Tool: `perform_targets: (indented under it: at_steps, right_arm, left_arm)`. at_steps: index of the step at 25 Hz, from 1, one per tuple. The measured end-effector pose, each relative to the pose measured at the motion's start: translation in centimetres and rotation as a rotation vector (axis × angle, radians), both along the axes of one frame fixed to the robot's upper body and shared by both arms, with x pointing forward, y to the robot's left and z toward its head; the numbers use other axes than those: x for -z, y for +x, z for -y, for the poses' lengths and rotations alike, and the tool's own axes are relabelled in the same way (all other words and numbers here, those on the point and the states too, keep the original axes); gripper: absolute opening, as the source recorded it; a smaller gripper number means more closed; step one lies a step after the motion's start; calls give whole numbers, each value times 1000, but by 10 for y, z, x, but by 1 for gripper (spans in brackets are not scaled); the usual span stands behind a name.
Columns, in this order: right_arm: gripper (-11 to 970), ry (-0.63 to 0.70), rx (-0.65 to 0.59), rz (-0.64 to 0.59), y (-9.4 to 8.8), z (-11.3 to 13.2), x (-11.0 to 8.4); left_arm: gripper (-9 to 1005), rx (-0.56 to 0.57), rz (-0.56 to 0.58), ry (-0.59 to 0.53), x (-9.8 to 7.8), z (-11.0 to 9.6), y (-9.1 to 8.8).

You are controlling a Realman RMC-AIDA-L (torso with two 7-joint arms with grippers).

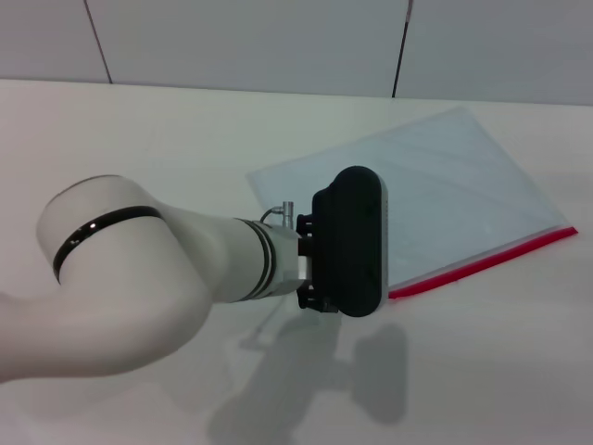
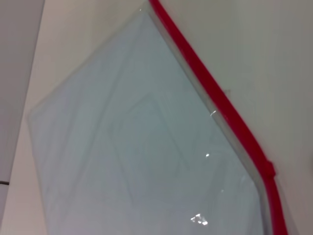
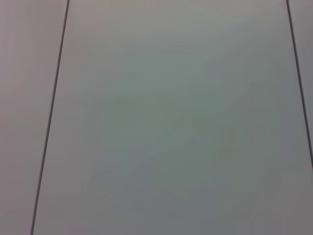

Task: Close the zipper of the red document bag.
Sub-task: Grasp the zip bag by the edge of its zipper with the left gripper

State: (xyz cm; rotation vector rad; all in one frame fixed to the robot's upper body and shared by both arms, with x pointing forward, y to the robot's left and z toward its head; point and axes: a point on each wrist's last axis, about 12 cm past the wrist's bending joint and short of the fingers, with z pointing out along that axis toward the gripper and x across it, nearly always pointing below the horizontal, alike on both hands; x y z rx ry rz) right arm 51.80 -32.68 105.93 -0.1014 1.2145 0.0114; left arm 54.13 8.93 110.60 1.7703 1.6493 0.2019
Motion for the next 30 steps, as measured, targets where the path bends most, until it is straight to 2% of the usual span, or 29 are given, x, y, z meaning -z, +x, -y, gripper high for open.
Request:
perform_targets:
  at_steps: [9,15,26,28,30]
  right_arm:
    - [873,1,2,1,0,0,0]
    - [873,2,3,2,0,0,0]
    - [872,1,2,4,0,0,-1]
    - [872,2,1,4,0,0,-1]
    - [872,3,1,4,0,0,0]
  left_arm:
    - [866,3,31,-34,6,0,7]
    - [863,20,29,-19,13,2,8]
    - [398,11,17,-28,19,1,7]
    - [196,9,15,-31,19,1,7]
    - [170,6,13,-32,19,1,6]
